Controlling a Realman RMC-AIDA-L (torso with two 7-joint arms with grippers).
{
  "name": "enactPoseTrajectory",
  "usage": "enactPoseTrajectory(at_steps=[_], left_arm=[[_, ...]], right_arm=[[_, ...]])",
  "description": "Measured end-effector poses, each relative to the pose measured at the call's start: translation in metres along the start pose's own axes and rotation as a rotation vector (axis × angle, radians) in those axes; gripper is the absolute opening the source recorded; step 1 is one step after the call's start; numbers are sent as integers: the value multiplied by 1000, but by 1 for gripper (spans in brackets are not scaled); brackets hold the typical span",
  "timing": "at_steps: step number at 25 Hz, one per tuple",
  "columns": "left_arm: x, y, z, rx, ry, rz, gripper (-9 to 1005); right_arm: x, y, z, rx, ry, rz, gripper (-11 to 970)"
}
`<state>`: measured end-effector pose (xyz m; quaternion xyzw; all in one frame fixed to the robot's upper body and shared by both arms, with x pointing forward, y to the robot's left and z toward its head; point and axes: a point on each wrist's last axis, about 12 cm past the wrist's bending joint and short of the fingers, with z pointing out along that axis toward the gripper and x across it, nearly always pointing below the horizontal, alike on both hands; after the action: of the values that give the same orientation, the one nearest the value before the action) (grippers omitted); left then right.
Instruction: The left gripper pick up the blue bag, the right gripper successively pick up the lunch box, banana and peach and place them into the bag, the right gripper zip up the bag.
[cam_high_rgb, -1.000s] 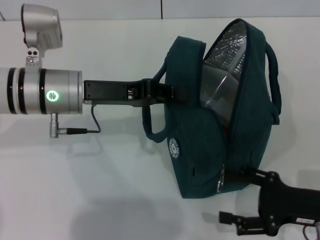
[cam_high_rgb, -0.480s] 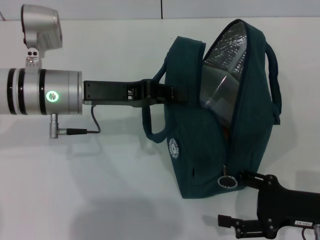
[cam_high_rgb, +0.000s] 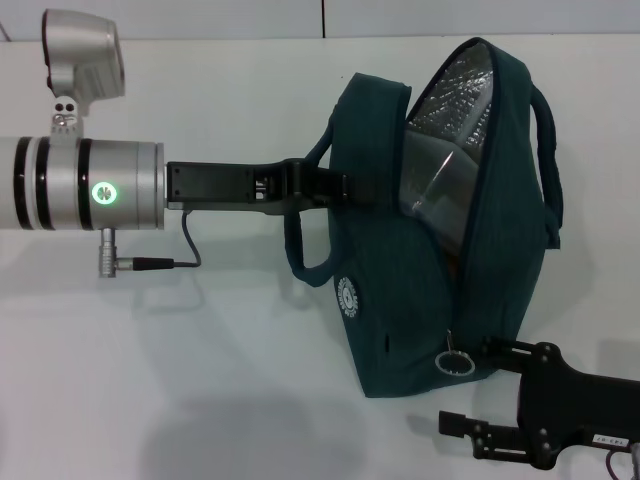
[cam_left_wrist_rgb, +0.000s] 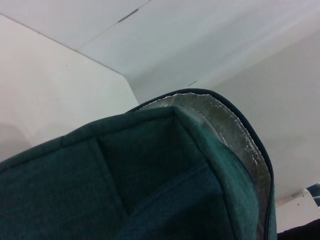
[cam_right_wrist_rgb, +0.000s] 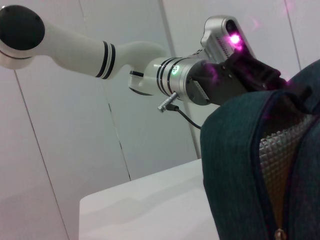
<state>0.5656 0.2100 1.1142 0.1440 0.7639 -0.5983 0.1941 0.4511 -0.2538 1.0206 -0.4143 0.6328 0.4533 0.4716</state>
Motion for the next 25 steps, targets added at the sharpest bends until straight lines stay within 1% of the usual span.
enactPoseTrajectory(at_steps=[5, 16, 25], left_arm=[[0, 0, 0, 4, 3, 0, 91], [1, -1, 0, 7, 5, 1, 92], [0, -1, 0, 8, 4, 4, 93]], right_arm=[[1, 0, 1, -3, 4, 2, 720], [0, -2, 0, 25, -5, 7, 281], [1, -1, -1, 31, -7, 14, 54]])
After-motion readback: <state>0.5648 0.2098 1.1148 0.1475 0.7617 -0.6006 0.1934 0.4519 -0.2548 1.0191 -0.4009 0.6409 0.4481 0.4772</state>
